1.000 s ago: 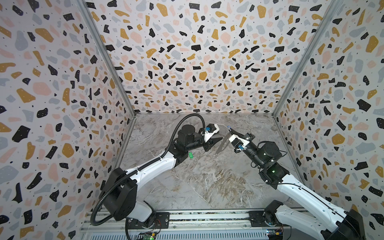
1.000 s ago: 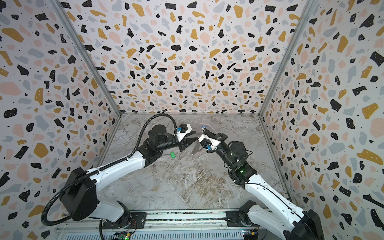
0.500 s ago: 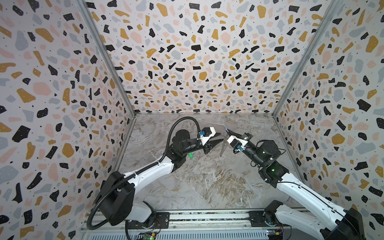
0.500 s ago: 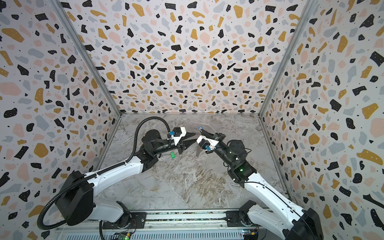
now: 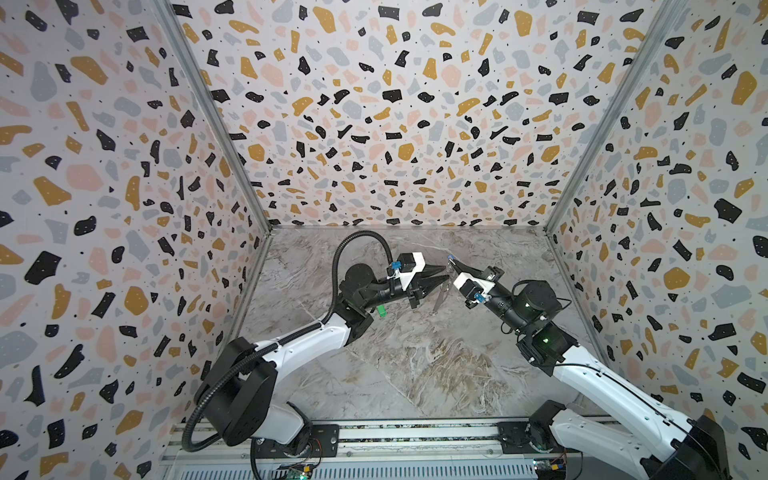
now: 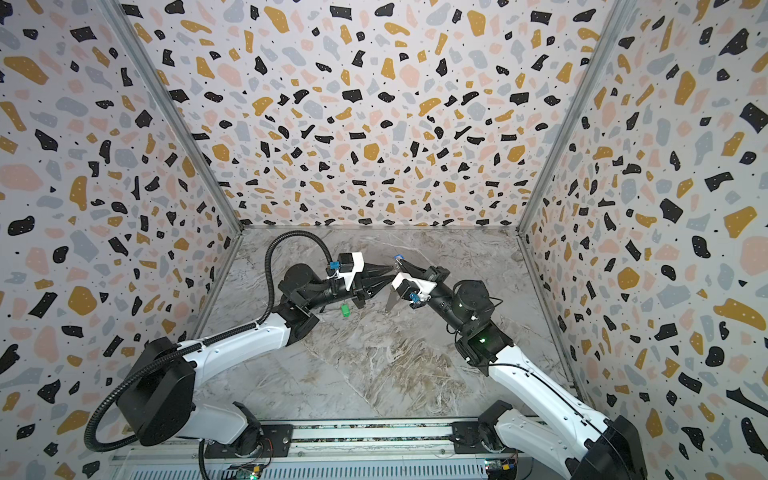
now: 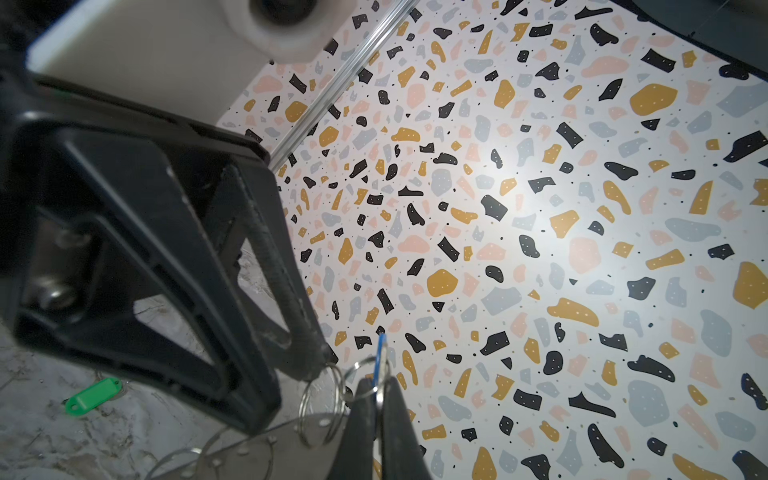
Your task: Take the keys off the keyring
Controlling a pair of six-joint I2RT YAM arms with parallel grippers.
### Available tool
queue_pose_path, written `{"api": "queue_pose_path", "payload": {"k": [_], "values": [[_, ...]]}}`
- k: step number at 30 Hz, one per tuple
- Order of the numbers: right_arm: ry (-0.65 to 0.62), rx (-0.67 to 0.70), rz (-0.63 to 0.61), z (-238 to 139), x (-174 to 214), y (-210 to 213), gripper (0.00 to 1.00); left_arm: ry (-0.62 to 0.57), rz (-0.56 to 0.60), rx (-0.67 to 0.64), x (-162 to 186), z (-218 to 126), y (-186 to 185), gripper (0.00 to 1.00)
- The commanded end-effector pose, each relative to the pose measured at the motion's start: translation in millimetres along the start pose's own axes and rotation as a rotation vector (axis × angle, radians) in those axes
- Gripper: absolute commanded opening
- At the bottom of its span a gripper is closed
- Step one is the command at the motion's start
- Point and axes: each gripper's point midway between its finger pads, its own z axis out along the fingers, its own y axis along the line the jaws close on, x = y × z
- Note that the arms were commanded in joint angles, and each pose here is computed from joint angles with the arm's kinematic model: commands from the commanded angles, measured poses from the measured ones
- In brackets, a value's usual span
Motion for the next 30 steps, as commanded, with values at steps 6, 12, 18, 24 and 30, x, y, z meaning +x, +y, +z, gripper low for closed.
{"api": "queue_pose_path", "payload": {"k": [6, 12, 18, 24, 30], "values": [[-0.082, 0.074, -0.049, -3, -33, -26, 0.0, -0.057, 0.003, 0.051, -15, 6, -2, 0.24], [-0.071, 0.078, -0.062, -4, -32, -26, 0.0, -0.051, 0.012, 0.032, -18, 1, -2, 0.25], [-0.049, 0.053, -0.063, 0, -24, -19, 0.0, 0.155, 0.121, -0.013, -4, -15, -1, 0.29], [-0.066, 0.041, -0.062, -2, -22, -14, 0.0, 0.195, 0.173, -0.079, -6, -26, 9, 0.3], [-0.099, 0.029, -0.053, -4, -27, -10, 0.0, 0.14, 0.14, -0.073, -5, -17, 16, 0.33]]}}
